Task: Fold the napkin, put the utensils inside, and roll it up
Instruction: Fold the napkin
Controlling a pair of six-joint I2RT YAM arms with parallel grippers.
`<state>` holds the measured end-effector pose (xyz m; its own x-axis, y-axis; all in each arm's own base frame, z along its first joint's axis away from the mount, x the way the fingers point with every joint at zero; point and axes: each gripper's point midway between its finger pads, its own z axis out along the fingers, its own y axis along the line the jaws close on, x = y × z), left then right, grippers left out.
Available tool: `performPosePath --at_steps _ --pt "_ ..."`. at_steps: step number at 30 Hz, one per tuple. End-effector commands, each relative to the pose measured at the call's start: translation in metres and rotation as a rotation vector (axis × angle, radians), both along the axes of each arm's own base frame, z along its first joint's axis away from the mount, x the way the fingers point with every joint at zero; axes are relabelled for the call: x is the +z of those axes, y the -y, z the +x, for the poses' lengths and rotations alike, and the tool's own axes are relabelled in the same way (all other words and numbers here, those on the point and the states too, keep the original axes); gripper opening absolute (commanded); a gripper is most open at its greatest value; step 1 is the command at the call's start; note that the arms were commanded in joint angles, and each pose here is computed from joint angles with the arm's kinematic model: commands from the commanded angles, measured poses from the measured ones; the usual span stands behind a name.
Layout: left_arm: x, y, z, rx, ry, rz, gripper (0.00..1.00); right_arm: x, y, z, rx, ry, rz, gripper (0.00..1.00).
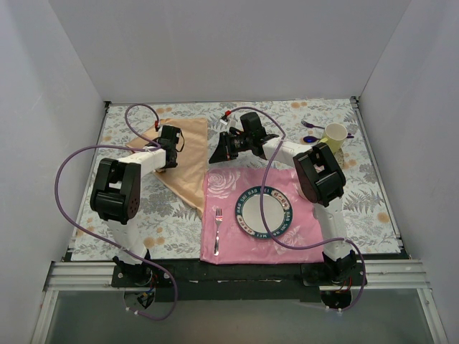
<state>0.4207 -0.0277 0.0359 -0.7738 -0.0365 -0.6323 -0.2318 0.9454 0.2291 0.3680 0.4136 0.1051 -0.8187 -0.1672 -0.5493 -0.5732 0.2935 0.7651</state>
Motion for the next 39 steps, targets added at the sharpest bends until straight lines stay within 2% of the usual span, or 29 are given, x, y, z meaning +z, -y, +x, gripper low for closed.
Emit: performPosePath --at_steps 1,6,11,13,15,19,24,25,33,39 --pt "0.019 -0.003 0.004 0.009 0.044 0.025 0.28 0.034 -0.003 -0.003 0.028 0.066 0.054 0.19" --pt "0.018 -0.006 -0.001 0.012 0.038 0.036 0.15 0.036 -0.003 -0.004 0.028 0.070 0.055 0.19" --pt "0.020 -0.010 -0.004 0.019 0.042 0.050 0.13 0.035 -0.003 -0.003 0.028 0.067 0.057 0.19" --pt "0.021 -0.010 -0.005 0.016 0.040 0.054 0.18 0.036 -0.003 -0.004 0.031 0.067 0.059 0.19" --pt "0.022 -0.010 -0.005 0.015 0.043 0.053 0.32 0.035 -0.003 -0.004 0.032 0.065 0.060 0.19" --pt "0.019 -0.011 -0.008 0.013 0.030 0.059 0.31 0.035 -0.004 -0.004 0.033 0.065 0.061 0.19" --pt "0.020 -0.011 -0.007 0.013 0.037 0.054 0.23 0.036 -0.003 -0.005 0.034 0.063 0.061 0.19" --pt "0.021 -0.011 -0.008 0.013 0.039 0.053 0.17 0.036 -0.003 -0.004 0.031 0.065 0.061 0.19" --pt "0.039 -0.014 -0.008 0.026 0.097 0.050 0.01 0.036 -0.004 -0.004 0.032 0.065 0.062 0.19" --pt "0.043 -0.014 -0.011 0.030 0.110 0.044 0.00 0.034 -0.003 -0.004 0.030 0.061 0.060 0.19"
